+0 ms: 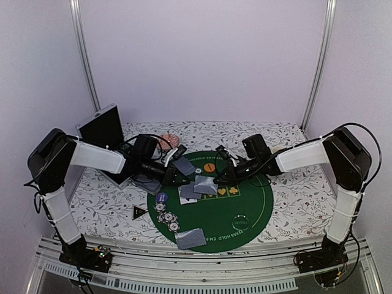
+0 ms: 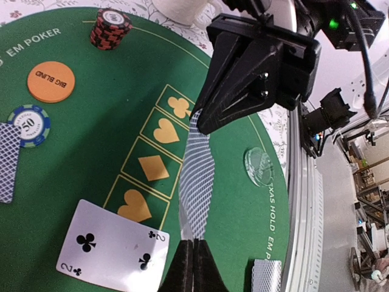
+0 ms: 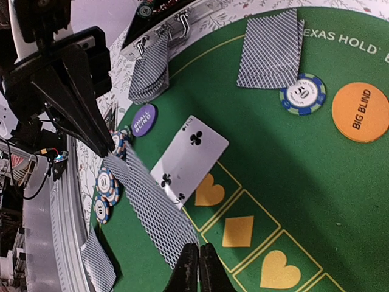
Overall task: Distribute texas hold em gaming equipment
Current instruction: Pick up the poker card from the face-down deck piles, then flop the poker card in the community card area.
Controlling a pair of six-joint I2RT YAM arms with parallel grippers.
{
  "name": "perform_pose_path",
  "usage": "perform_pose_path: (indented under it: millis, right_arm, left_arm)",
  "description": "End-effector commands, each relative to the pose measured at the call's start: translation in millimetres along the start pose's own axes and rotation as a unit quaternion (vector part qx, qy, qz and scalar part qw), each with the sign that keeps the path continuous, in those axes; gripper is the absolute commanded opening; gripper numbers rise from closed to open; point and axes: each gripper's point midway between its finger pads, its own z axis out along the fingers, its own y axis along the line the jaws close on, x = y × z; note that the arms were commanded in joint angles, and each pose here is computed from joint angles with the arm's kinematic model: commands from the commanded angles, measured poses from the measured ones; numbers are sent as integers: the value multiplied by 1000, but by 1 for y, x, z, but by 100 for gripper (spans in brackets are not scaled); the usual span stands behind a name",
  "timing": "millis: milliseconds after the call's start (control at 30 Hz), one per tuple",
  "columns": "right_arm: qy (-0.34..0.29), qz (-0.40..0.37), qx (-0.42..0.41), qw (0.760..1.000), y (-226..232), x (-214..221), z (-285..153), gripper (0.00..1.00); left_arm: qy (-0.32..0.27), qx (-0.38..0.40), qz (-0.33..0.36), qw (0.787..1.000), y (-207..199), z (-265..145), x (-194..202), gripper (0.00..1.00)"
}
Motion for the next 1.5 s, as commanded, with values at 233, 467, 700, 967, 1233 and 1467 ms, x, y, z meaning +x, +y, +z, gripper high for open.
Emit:
perform_pose_path:
  millis: [233,467,700,967,1233,1467]
  right_arm:
    - [-30,34,143,989,-23,-17,-35,2]
    - [-32,-14,479,877,-40,-26,-71,2]
    - [114,-118,605,779,-45,-9,-28,2]
    - [229,-223,511,798,-10,50,57,2]
    - [238,-187,437,847,7,62,74,2]
    - [173,-163,462,854,26,0,5,2]
  left_arm:
    - [-64,-78,44,994,-12,-52,-65,0]
    - [-102,-240,9,965,6,-154,-68,0]
    - [-155,-332,37,930,-7,-224,-66,0]
    - [-175,-337,69,922,-13,-236,-63,0]
    - [-187,-320,84,925,-19,-233,-62,0]
    - [-192,-318,92,924,-24,-235,-59,0]
